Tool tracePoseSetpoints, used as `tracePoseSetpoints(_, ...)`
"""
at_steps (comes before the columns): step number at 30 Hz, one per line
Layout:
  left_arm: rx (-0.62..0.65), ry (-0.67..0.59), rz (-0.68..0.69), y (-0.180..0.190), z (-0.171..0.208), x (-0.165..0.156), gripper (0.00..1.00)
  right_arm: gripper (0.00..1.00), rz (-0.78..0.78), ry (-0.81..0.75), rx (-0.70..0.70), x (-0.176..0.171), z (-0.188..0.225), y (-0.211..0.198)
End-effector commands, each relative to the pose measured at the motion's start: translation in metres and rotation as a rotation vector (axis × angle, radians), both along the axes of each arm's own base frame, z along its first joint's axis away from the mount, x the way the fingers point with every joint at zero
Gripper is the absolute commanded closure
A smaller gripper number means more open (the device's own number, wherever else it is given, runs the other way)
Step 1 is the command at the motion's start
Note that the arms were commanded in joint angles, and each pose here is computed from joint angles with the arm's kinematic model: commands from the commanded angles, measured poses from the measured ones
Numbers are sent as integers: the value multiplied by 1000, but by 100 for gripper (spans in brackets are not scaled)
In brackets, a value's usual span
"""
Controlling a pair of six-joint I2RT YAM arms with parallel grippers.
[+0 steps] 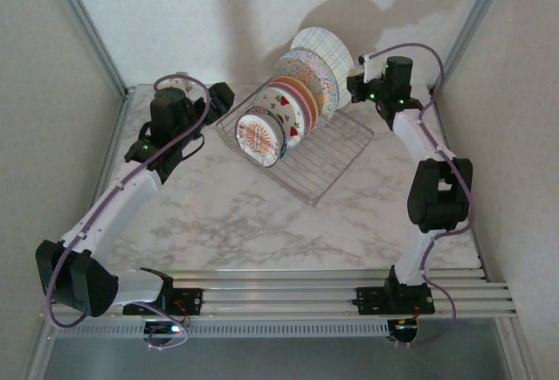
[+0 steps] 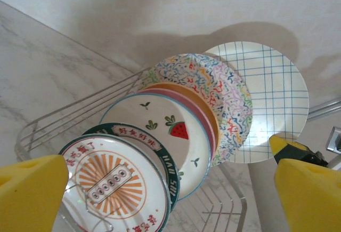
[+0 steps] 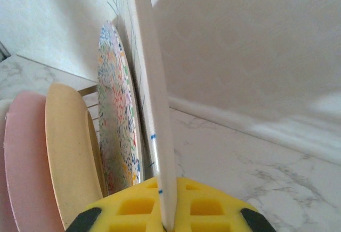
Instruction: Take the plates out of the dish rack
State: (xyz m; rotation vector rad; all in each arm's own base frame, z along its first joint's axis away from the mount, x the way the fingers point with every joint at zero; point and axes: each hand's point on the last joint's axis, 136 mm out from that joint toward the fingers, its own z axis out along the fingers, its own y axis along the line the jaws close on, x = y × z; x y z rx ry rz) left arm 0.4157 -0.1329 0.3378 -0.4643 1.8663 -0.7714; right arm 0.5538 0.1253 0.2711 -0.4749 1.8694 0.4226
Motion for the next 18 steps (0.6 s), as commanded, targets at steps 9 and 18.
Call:
tracePoseSetpoints(9, -76, -42, -127, -47, 9, 12, 2, 100, -149, -201, 9, -26, 88, -45)
tracePoseSetpoints(18, -96, -48, -192, -78, 11, 22, 4, 100, -249, -235, -13, -43, 114, -69)
